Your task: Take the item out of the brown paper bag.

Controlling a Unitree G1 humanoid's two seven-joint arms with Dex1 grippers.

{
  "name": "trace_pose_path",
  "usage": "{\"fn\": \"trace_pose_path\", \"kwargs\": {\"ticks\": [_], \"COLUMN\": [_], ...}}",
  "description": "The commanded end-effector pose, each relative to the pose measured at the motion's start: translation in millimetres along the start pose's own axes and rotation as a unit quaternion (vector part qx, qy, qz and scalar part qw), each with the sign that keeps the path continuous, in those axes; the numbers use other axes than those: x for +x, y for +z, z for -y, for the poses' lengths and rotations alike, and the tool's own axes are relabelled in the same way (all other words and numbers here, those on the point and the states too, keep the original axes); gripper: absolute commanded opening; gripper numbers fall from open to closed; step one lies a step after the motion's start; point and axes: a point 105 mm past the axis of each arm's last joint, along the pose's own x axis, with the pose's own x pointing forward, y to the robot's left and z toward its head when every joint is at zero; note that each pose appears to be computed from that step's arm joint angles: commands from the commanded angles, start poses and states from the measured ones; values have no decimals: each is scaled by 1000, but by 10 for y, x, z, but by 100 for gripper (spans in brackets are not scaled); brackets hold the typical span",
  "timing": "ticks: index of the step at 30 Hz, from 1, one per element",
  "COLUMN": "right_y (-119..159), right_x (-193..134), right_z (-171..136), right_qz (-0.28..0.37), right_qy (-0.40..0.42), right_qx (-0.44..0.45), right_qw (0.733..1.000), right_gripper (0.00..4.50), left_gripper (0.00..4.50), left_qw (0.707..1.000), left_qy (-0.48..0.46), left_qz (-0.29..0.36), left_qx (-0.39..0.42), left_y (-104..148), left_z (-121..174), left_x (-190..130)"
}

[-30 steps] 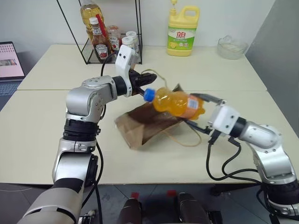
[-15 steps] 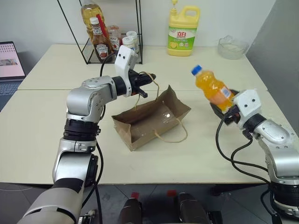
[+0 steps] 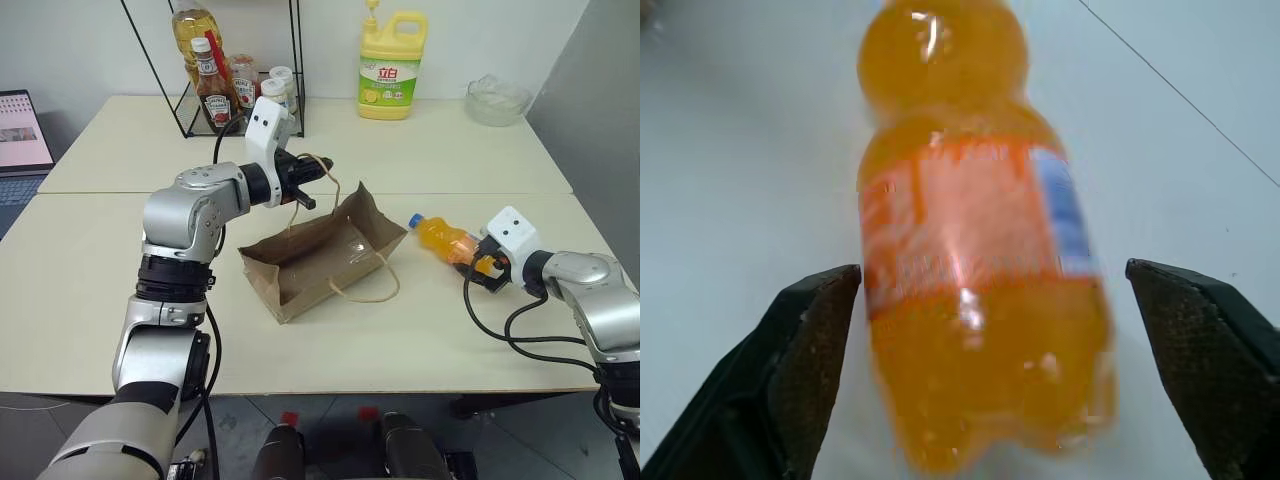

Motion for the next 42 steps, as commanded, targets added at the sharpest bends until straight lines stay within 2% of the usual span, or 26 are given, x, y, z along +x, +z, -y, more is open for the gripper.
{"fn": "trace_pose_path", "kwargs": {"ticks": [1, 6, 12, 21, 25, 30, 36, 42], "right_y": [206, 493, 591, 418, 273, 122, 12, -104], "right_x": [-94, -208, -253, -231, -265, -369, -334, -267], "right_z": [17, 7, -139, -285, -442, -601, -793, -974], "right_qz": [54, 165, 220, 225, 221, 230, 208, 168], "right_qy": [1, -27, -60, -89, -94, -114, -133, -127], "right_qx": [-5, 50, 42, 59, 73, 81, 202, 264], "right_qw": [999, 985, 973, 969, 968, 963, 948, 941], "right_gripper": [449, 449, 450, 450, 450, 450, 450, 450], "left_gripper": [0, 0, 176, 447, 447, 447, 447, 447], "left_qw": [999, 999, 998, 998, 992, 978, 946, 937], "left_qy": [12, 28, 50, 65, 109, 204, 319, 336], "left_qz": [26, 30, 25, 11, 47, 30, -52, -86], "left_qx": [25, 20, -2, -16, -28, -35, -16, -33], "left_y": [165, 149, 43, 6, 8, -376, -1292, -1856], "left_z": [-25, -101, -278, -372, -404, -437, -221, 303], "left_x": [-74, -145, -291, -696, -1052, -1412, -1784, -1775]}}
